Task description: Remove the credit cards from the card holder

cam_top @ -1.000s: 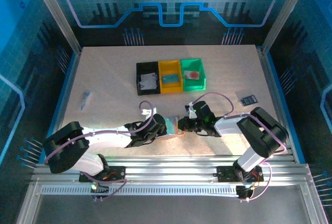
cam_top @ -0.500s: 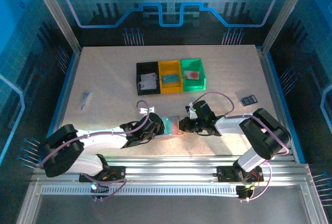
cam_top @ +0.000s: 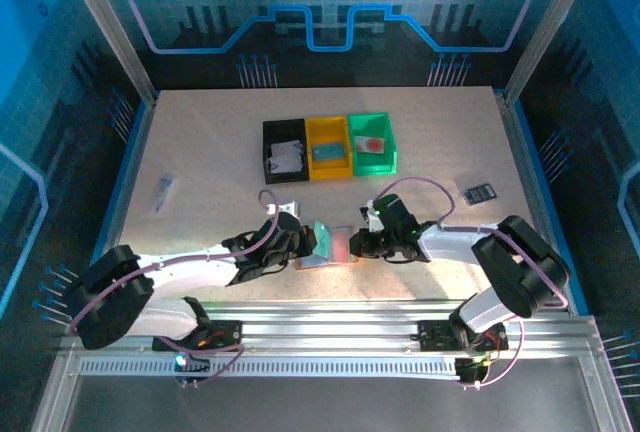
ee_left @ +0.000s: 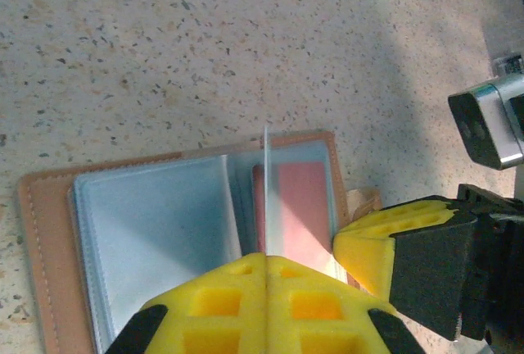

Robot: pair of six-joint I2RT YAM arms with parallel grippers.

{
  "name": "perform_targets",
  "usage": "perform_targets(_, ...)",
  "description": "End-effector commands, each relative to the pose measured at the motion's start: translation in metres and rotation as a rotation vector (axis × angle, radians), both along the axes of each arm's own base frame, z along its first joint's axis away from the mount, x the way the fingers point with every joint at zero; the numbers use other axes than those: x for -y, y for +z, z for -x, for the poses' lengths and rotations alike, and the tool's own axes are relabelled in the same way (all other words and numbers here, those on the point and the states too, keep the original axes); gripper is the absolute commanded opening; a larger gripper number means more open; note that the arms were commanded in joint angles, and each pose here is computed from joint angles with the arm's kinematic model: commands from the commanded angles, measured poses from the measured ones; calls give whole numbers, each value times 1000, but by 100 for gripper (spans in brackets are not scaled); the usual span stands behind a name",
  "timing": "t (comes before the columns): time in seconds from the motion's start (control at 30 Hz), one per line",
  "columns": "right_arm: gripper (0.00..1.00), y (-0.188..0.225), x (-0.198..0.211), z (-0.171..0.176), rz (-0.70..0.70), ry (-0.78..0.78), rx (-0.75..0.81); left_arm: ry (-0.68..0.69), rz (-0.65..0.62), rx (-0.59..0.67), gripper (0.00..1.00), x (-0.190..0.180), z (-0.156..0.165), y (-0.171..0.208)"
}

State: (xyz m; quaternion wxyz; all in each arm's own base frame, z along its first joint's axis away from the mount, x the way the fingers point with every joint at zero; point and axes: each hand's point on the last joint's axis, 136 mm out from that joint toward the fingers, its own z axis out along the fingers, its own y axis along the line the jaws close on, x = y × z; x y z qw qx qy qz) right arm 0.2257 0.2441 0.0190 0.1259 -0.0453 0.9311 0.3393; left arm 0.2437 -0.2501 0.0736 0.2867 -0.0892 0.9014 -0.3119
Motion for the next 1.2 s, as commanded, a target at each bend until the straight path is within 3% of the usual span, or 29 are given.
perform_targets(0.0,9,-1,10,5,39,2,-20,-51,30,25,0,4,3,8)
perform_targets(0.4,43,53,4,2,-94,30,175,-69,93,32,0,10,6,20)
perform_targets(0.57,51,56,0,7,-174,28,194,-73,140,36,0,15,6,30)
perform_targets(0.87,56,61,-9,9,-296,23,229,-85,211,35,0,23,8,43)
perform_targets(1.17,56,70,-16,8,-333,36,270,-97,251,32,0,29,11,49)
